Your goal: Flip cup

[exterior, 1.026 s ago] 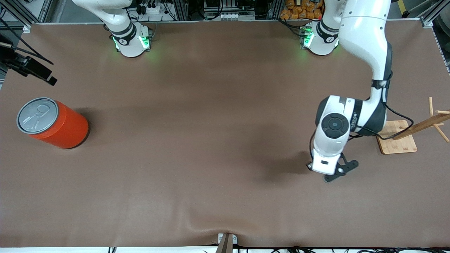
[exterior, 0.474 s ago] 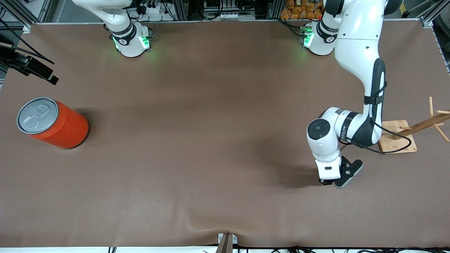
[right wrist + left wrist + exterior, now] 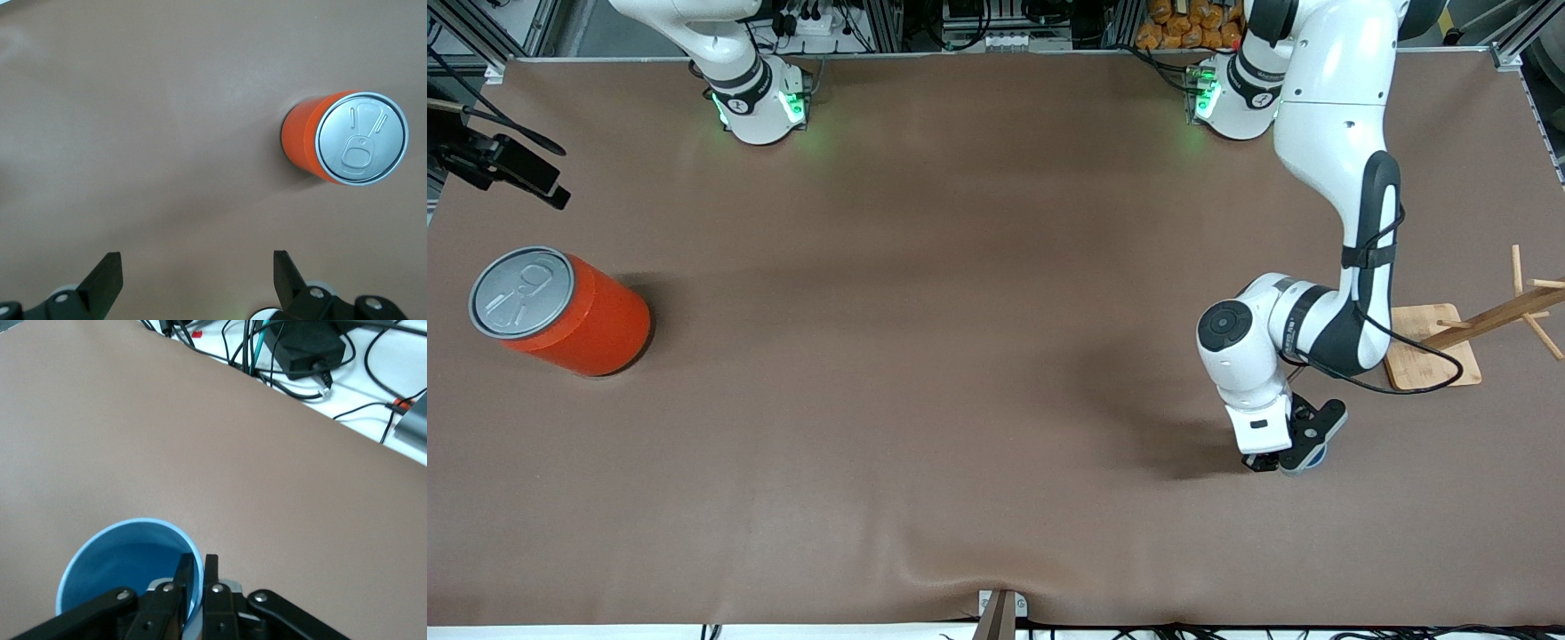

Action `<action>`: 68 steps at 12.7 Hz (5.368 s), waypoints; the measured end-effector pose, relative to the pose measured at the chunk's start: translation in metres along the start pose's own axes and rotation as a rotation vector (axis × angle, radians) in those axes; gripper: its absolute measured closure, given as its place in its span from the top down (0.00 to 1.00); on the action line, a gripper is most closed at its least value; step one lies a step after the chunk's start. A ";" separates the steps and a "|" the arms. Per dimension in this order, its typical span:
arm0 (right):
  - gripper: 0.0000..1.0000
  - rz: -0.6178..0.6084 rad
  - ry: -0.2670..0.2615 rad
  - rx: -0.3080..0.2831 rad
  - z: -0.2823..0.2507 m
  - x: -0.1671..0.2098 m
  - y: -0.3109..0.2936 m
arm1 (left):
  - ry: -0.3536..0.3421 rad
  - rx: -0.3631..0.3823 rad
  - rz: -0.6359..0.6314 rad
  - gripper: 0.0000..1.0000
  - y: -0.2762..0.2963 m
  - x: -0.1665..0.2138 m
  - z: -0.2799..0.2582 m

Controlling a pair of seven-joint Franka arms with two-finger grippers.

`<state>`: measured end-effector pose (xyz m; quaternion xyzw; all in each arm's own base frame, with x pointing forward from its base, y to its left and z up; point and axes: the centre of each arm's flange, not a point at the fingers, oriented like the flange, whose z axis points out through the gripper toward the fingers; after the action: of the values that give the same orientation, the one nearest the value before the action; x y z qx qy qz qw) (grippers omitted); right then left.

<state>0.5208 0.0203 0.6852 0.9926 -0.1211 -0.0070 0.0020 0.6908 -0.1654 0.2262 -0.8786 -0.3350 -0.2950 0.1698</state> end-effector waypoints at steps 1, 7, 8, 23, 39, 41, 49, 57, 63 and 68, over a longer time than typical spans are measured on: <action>1.00 -0.061 0.009 -0.035 0.000 0.000 0.001 | -0.002 0.004 0.004 0.28 0.001 -0.005 0.003; 1.00 -0.227 -0.004 -0.048 0.000 -0.001 0.002 | 0.013 -0.019 -0.001 0.97 0.005 0.008 -0.011; 1.00 -0.213 -0.012 -0.003 0.000 0.000 0.008 | 0.021 -0.033 0.010 1.00 0.005 0.020 -0.022; 1.00 -0.190 -0.019 0.034 -0.001 0.004 0.023 | -0.334 -0.142 0.477 1.00 -0.122 0.195 -0.176; 1.00 -0.191 -0.022 0.034 -0.001 0.003 0.022 | -0.612 -0.392 0.822 1.00 -0.229 0.216 -0.329; 1.00 -0.191 -0.023 0.034 -0.001 0.003 0.022 | -0.622 -0.404 0.816 1.00 -0.228 0.215 -0.328; 1.00 -0.191 -0.030 0.033 0.000 0.002 0.022 | -0.647 -0.397 0.808 1.00 -0.202 0.218 -0.315; 1.00 -0.190 -0.035 0.032 0.000 0.002 0.023 | -0.697 -0.308 0.803 1.00 -0.202 0.223 -0.317; 1.00 -0.188 -0.041 0.031 0.001 0.001 0.024 | -0.657 -0.316 0.761 1.00 -0.205 0.231 -0.338; 1.00 -0.188 -0.041 0.031 0.001 0.001 0.024 | -0.650 -0.321 0.759 1.00 -0.206 0.232 -0.342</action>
<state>0.5164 -0.0038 0.6844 0.9992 -0.0274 -0.0255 -0.0166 0.5503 -0.0741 0.6558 -0.9993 0.0210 0.0273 0.0154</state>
